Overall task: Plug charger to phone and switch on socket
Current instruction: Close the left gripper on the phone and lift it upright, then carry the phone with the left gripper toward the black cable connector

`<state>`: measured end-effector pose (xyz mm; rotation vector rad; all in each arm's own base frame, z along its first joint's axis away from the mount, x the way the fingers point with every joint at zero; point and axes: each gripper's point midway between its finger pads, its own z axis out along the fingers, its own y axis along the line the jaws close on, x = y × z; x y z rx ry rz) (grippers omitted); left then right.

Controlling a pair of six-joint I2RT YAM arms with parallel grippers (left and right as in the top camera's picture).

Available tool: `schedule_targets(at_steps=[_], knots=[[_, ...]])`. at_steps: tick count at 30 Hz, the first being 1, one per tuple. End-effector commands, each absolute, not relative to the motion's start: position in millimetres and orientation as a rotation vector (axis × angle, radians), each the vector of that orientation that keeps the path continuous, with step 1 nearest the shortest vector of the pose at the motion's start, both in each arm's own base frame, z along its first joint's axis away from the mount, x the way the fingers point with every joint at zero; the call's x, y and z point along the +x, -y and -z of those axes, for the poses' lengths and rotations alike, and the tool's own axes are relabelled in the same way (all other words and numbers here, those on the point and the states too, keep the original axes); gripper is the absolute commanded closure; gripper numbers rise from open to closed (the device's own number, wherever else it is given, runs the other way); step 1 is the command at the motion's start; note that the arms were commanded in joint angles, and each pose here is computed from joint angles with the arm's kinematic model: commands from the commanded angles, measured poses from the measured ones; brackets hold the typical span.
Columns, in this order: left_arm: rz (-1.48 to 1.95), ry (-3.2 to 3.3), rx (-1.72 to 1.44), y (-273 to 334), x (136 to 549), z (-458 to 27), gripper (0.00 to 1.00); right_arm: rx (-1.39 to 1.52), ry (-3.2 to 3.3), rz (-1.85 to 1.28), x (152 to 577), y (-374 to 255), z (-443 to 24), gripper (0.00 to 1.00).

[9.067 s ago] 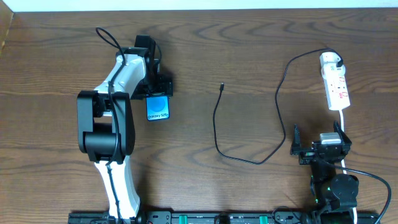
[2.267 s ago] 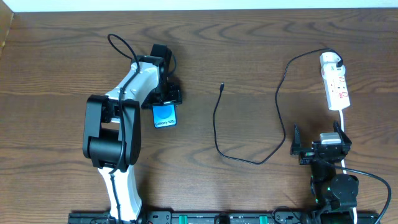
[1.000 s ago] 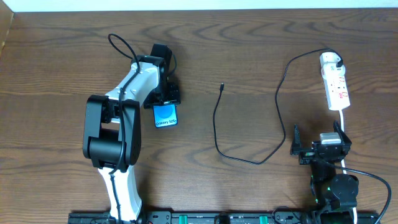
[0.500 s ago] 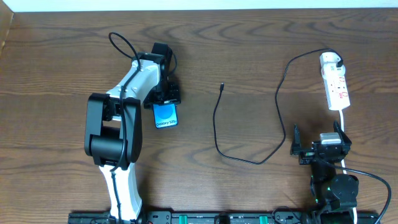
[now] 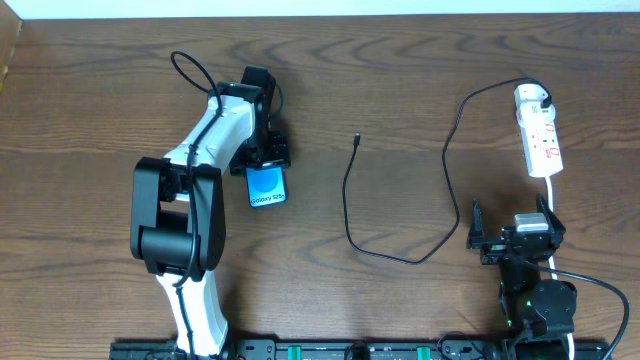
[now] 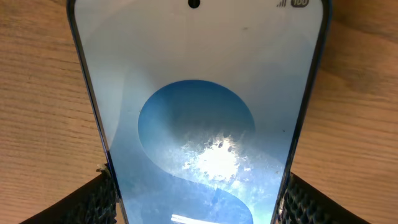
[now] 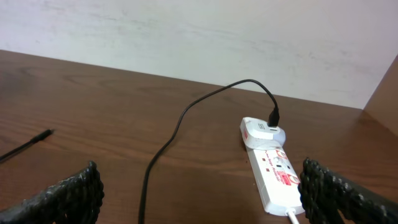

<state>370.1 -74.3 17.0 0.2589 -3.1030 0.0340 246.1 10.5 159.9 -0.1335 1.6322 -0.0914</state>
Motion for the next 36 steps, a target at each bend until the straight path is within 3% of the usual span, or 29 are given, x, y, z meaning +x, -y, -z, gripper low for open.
schedule_targets(at_steps=[1,36], knots=[[-0.114,3.113,0.258,82.8,369.1,-29.9,0.31,-0.139,-1.632,0.098,246.0,-10.9,-158.6,0.01],[-0.738,2.939,0.272,134.9,365.4,-51.5,0.32,-0.139,-1.632,0.098,246.0,-10.9,-158.6,0.01]])
